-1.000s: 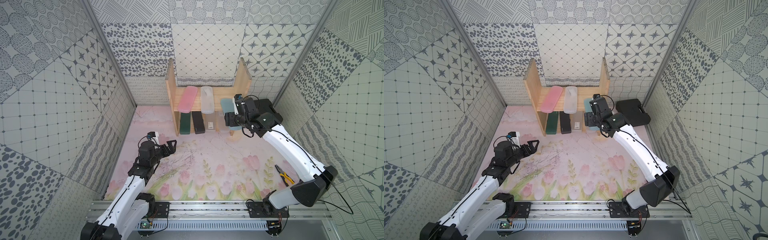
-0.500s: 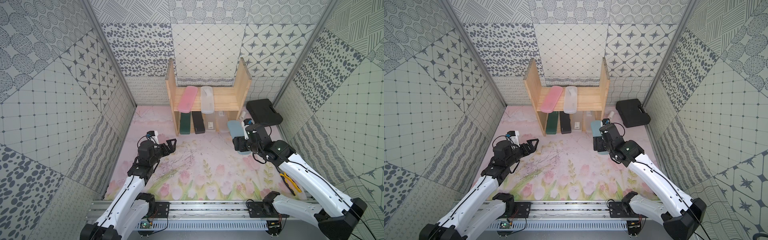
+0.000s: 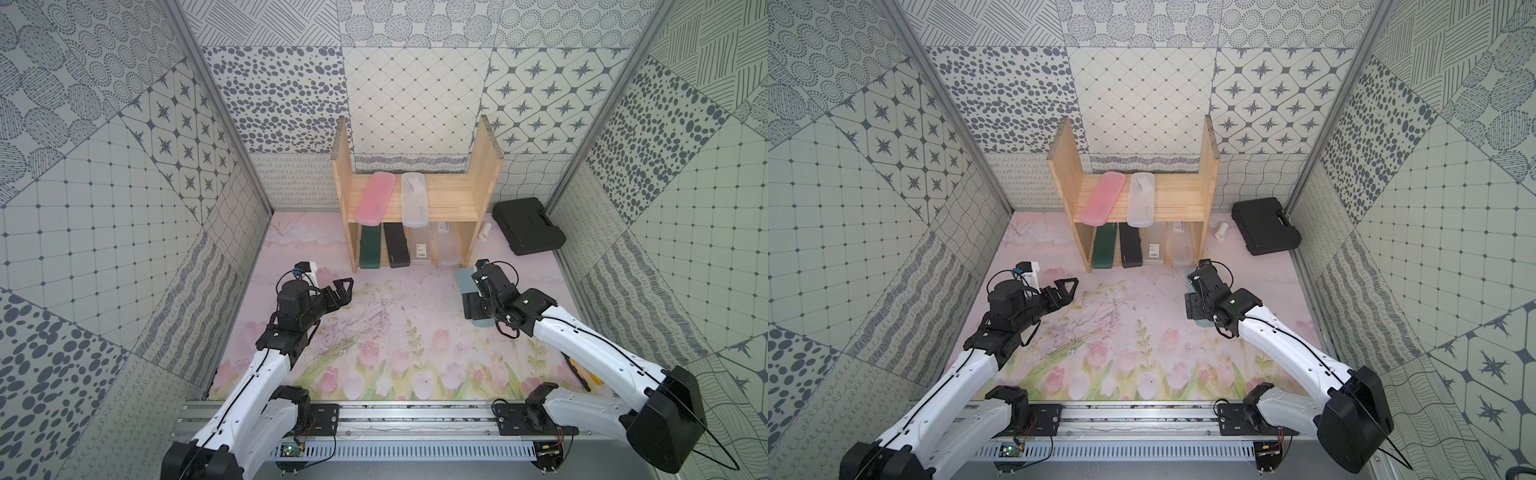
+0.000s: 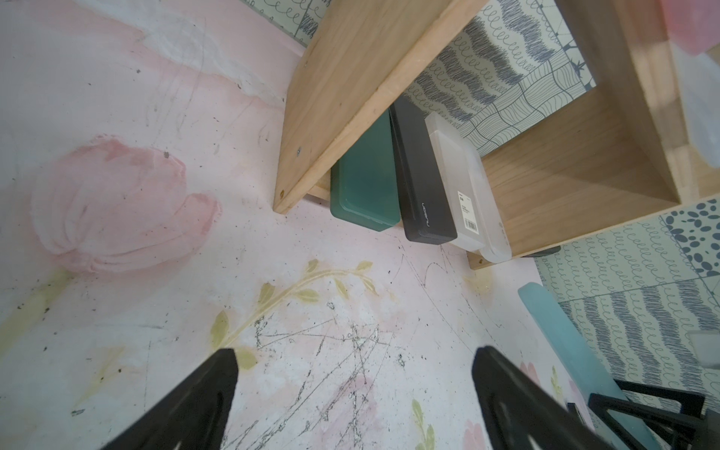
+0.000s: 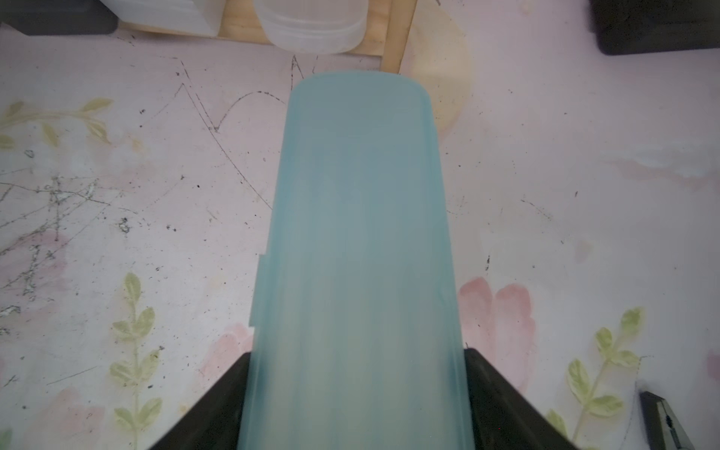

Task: Remove the pencil cases from the shelf
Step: Place the pencil case at the center of the board.

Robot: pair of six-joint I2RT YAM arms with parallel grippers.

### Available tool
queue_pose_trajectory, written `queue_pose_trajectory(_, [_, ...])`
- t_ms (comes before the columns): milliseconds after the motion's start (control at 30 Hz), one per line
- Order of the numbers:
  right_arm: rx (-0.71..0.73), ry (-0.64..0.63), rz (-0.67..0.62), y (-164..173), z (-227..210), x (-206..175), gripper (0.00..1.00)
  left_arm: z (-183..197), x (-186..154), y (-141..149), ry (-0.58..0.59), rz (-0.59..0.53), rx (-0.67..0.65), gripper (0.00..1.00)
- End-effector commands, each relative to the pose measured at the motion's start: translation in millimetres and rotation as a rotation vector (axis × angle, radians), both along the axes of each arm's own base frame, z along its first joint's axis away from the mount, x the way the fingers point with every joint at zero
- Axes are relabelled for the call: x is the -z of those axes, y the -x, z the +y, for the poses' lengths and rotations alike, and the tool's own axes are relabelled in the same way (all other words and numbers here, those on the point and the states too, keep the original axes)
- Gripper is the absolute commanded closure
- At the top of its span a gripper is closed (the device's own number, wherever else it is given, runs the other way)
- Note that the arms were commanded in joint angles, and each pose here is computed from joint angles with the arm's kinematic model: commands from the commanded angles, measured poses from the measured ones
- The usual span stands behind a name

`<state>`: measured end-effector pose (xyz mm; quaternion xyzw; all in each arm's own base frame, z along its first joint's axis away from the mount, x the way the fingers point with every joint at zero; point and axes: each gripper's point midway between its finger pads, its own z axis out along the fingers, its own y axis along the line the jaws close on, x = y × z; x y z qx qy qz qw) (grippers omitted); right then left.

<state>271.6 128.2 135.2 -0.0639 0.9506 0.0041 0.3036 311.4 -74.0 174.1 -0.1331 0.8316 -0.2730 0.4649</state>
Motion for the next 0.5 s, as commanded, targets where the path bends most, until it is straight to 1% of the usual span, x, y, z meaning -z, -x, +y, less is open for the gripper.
queue_pose_trajectory(0, [0.022, -0.066, -0.058, -15, 10, 1, 0.25, -3, -10, -6, 0.008, -0.035, 0.01, 0.01])
queue_pose_trajectory(200, [0.036, -0.128, -0.053, -16, 18, 28, 0.26, -3, -6, -7, 0.005, -0.023, 0.01, 0.01])
queue_pose_trajectory(333, [0.027, -0.112, -0.023, -17, 22, 46, 0.26, -3, -4, -8, 0.003, -0.018, 0.01, 0.01])
queue_pose_trajectory(467, [0.035, -0.09, -0.02, -19, 22, 61, 0.25, -2, -3, -8, 0.002, -0.015, 0.008, 0.01])
